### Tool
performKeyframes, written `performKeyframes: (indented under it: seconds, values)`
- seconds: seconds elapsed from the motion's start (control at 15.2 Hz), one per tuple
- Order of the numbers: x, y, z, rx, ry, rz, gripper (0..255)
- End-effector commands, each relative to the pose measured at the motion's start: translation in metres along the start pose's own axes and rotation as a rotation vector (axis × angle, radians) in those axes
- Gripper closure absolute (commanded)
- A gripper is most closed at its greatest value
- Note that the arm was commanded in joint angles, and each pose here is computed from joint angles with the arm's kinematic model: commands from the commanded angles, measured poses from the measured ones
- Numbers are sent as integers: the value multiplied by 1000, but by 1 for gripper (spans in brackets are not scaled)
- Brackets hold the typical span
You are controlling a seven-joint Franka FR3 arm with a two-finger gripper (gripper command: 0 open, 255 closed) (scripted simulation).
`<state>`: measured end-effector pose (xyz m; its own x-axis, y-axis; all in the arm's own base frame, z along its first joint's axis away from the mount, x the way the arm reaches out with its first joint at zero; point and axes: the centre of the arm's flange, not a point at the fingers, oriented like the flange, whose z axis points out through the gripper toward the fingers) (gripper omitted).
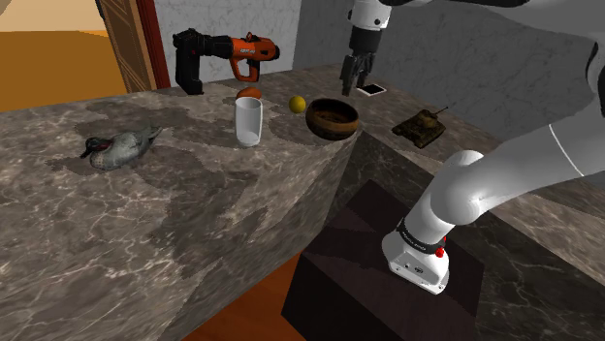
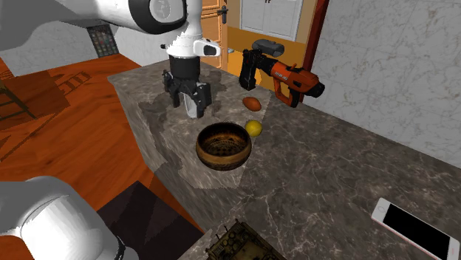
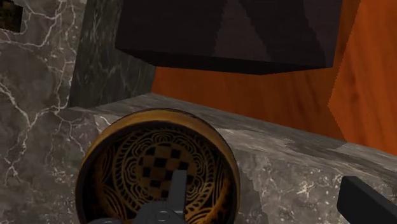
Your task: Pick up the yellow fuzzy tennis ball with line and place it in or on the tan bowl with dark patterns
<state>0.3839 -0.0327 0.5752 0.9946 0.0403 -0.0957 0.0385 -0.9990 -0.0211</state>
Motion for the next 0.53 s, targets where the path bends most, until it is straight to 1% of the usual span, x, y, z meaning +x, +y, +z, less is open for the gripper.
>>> performKeyframes:
  seconds: [0.0,0.46]
  values:
    - [29,5,9,-10,-18,4,0]
    - [122,28,39,-45,-82,17,0]
